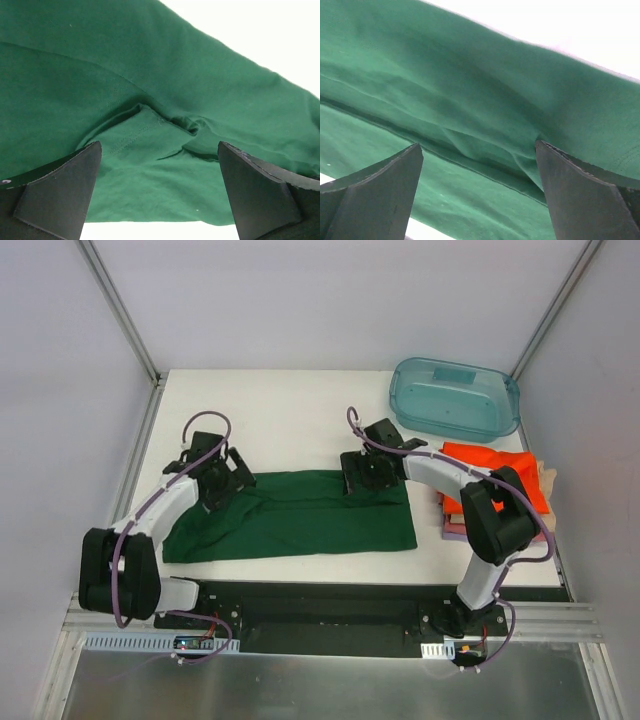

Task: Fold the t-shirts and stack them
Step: Fold the other side of the tshirt into a rectangle

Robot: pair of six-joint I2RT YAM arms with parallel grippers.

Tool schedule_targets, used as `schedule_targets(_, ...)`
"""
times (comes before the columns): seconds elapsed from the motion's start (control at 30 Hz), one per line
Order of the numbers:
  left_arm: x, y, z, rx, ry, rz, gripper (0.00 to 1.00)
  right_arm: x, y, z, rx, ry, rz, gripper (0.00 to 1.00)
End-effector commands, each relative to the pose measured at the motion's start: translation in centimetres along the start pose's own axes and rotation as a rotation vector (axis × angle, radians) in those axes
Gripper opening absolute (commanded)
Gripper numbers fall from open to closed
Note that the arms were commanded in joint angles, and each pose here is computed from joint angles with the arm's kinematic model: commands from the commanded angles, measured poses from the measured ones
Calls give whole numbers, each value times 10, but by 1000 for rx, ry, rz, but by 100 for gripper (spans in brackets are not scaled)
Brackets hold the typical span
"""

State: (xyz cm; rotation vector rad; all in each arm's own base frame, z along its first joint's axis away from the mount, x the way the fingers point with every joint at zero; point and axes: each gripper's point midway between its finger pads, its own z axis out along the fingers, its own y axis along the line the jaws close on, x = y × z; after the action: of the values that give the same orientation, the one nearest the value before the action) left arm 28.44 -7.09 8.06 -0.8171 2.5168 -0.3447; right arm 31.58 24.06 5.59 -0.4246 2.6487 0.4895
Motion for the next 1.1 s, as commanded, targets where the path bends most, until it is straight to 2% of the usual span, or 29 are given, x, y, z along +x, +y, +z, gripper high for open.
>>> schedule_targets(0.0,10,0,14,-12,57,77,99,9,-13,1,55,51,47,96)
schedule_targets(0.13,34,31,15,-107,109,71,99,24,-41,-5,160,63,120,96)
schedule_targets(0.2,52,36,9,-99,167,76,99,30,-57,-10,212,59,175,96)
schedule_targets(0.37,112,19,-20,99,304,135,99,37,-81,-25,276,30,219,96)
schedule_targets(0.53,141,15,-54,237,316,179,99,32,-83,-42,279,-21,207,96)
schedule_targets(0.67,130,-2,-78,361,233,218,99,26,-81,-57,279,-74,198,96)
schedule_targets(0.77,111,-7,-82,352,137,239,99,23,-81,-69,278,-129,192,96)
schedule_targets(0.93,69,-3,-71,189,-18,203,99,28,-80,-95,288,-209,211,96)
schedule_targets(1.0,50,5,-59,77,-78,185,99,33,-79,-106,283,-249,224,96)
schedule_targets(1.07,39,9,-48,-9,-98,181,99,41,-79,-118,281,-294,239,96)
